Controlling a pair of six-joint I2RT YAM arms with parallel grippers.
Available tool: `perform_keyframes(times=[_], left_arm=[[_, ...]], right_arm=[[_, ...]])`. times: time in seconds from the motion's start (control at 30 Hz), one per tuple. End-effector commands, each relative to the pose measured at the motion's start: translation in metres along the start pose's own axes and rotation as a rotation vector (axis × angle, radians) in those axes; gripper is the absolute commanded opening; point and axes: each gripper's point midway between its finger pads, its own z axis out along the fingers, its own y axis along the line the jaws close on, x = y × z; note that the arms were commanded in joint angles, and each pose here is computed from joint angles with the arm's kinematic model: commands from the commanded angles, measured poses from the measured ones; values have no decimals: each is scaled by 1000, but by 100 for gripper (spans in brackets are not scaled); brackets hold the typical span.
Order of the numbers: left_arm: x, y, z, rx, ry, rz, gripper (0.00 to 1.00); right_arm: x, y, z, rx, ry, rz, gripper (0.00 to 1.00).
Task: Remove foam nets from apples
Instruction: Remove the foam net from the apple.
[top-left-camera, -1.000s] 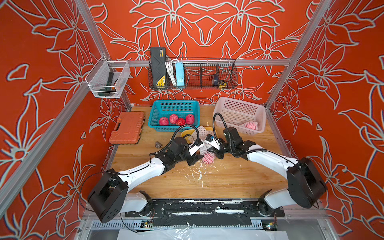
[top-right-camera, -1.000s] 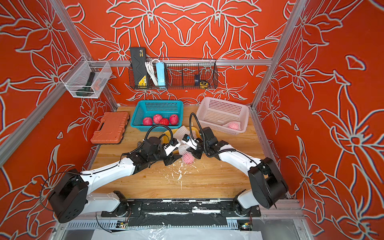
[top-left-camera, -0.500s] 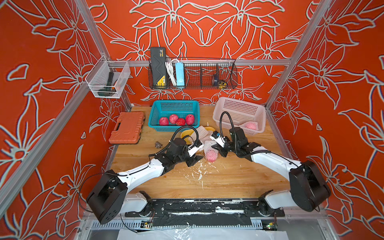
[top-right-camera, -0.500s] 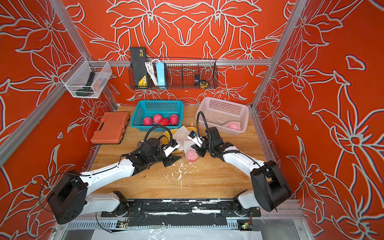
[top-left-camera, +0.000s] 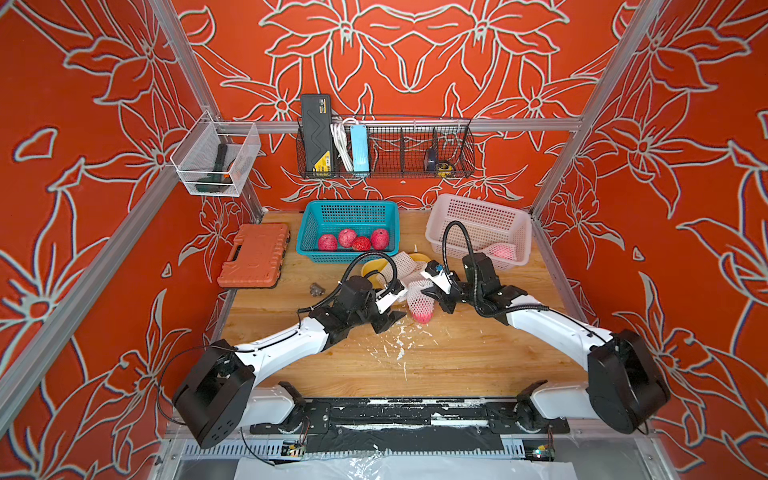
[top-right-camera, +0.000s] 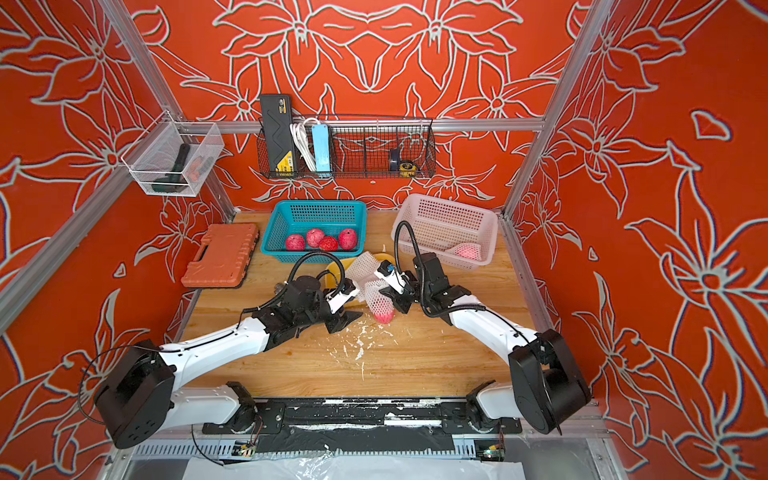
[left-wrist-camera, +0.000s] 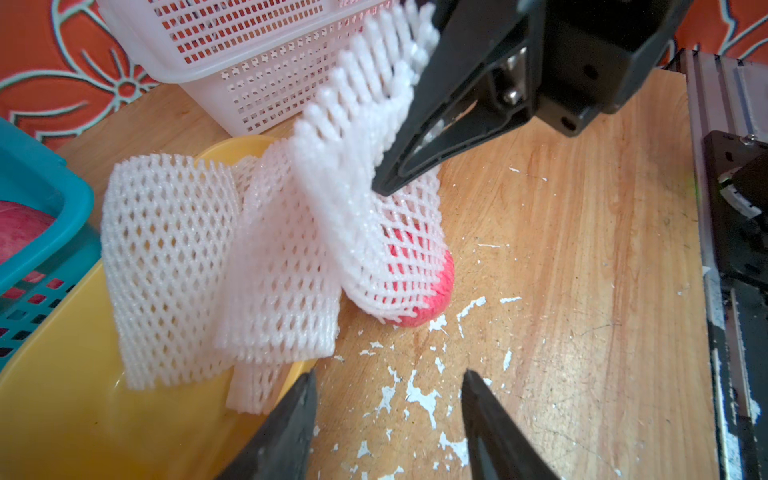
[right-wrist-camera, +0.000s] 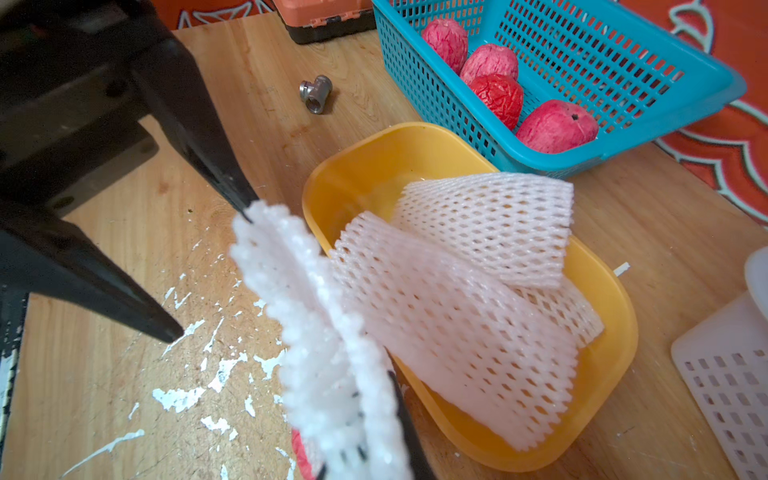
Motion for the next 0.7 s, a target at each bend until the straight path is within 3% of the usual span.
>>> perform_keyframes(times=[0.0,0.37,0.67], left_arm=[[1,-4,1,20,-2,12,55],[-4,2,-2,-13,-8,28,56],[-15,22,-21,-80,-49,-2,56]], right_arm=[[1,-9,-3,25,-27,45,8],[-21,3,-22,-28,-138,-2,9],[-24,12,-32,-60,-139,-10,9]])
